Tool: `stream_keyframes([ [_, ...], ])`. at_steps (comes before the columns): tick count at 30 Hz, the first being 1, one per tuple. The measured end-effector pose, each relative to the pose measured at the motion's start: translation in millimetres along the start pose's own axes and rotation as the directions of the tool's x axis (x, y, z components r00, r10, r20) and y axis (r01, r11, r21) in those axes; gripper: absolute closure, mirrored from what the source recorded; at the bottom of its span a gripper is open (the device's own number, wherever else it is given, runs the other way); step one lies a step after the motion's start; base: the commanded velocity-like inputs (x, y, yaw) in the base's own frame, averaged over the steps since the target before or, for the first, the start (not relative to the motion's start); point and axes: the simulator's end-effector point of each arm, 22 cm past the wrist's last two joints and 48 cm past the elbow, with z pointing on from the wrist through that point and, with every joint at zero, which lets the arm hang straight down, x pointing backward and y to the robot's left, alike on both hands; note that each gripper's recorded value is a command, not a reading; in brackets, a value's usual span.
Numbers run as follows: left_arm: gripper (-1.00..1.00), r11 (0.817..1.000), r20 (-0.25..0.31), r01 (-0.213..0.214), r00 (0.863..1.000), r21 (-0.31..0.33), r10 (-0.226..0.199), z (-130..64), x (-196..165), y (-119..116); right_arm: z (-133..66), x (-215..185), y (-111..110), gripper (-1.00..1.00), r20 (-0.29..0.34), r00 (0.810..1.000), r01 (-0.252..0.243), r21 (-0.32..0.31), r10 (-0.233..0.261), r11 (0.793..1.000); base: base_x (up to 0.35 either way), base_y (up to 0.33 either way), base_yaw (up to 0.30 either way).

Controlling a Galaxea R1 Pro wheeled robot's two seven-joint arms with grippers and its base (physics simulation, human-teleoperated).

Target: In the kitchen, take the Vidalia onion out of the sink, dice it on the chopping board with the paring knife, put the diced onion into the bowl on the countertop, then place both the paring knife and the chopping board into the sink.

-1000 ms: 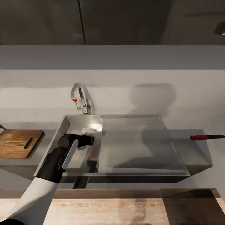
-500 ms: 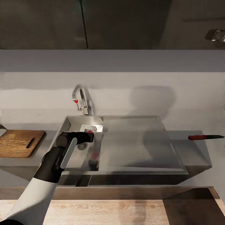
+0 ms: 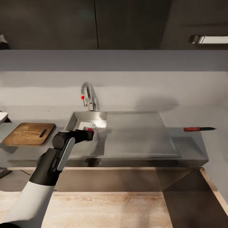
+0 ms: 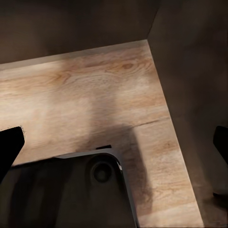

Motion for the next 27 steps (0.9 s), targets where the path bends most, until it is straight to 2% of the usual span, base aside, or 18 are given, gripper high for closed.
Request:
stream_keyframes([
  [8,1.0,1.0,0.034,-0.007,0.999,0.0,0.007,-11.1,-14,-2,1.2,-4,1,-1.0,0.013,1.0,-0.002,-0.002,0.002,1.0,-0.086,0.203,0.0],
  [27,1.0,1.0,0.107,-0.021,0.994,0.003,0.02,-36.5,-42,-8,4.6,-12,2,-1.0,0.043,0.999,-0.007,-0.006,0.008,1.0,-0.002,0.296,0.0],
])
